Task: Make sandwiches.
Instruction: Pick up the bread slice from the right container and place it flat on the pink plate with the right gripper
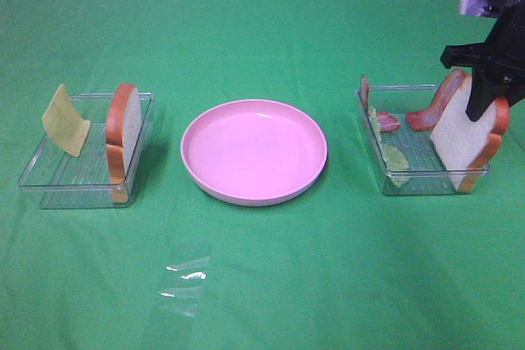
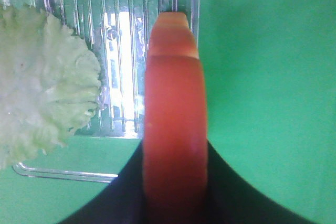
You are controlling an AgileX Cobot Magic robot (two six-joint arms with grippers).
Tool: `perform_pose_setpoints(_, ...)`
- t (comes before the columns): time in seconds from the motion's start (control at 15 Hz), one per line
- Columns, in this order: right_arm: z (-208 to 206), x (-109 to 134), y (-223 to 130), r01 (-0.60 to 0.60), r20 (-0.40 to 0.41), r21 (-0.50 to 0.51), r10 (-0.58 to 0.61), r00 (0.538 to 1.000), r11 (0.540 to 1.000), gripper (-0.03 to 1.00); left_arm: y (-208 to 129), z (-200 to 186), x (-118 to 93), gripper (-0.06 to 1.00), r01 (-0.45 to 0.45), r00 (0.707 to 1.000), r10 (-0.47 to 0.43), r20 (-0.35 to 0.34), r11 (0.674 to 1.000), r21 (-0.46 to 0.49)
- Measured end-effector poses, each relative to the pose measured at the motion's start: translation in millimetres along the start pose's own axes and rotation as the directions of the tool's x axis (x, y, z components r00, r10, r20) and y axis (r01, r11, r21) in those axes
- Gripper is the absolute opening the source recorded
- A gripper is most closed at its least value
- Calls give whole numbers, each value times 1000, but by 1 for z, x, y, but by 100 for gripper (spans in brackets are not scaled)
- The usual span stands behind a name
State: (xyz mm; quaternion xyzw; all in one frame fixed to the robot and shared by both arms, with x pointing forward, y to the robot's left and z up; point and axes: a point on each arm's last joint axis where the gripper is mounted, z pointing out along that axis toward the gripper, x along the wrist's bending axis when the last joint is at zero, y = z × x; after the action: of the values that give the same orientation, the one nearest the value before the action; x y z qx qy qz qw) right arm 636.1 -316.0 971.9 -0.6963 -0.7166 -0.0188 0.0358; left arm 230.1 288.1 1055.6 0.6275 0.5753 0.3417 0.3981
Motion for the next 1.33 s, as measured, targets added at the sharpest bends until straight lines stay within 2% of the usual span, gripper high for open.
perform_pose_setpoints(0.27, -32, 3, -10, -30, 3, -66, 30, 1000, 997, 23, 0, 0, 0, 97, 0, 1000, 0, 0, 1000, 0)
perform_pose_setpoints(0.47, -53, 9, -17, -38, -29, -117, 34, 999, 992, 23, 0, 0, 0, 97, 0, 1000, 0, 0, 1000, 0)
perform_pose_setpoints(0.67, -87, 21, -30, -62, -127, -209, 36, 991, 976, 23, 0, 0, 0, 97, 0, 1000, 0, 0, 1000, 0)
perform_pose_setpoints(0.87, -119, 41, -42, -62, -296, -300, -31, 955, 952, 23, 0, 0, 0, 97, 0, 1000, 0, 0, 1000, 0)
perform_pose_setpoints(0.93, -124, 54, -42, -48, -394, -321, -87, 915, 946, 23, 0, 0, 0, 97, 0, 1000, 0, 0, 1000, 0)
perform_pose_setpoints(1.0, -124, 69, -41, -35, -447, -338, -127, 885, 941, 23, 0, 0, 0, 97, 0, 1000, 0, 0, 1000, 0)
perform_pose_setpoints(1.13, -113, 101, -41, -3, -497, -353, -185, 848, 936, 23, 0, 0, 0, 97, 0, 1000, 0, 0, 1000, 0)
perform_pose_setpoints(1.33, -84, 153, -38, 72, -543, -308, -237, 806, 949, 23, 0, 0, 0, 97, 0, 1000, 0, 0, 1000, 0)
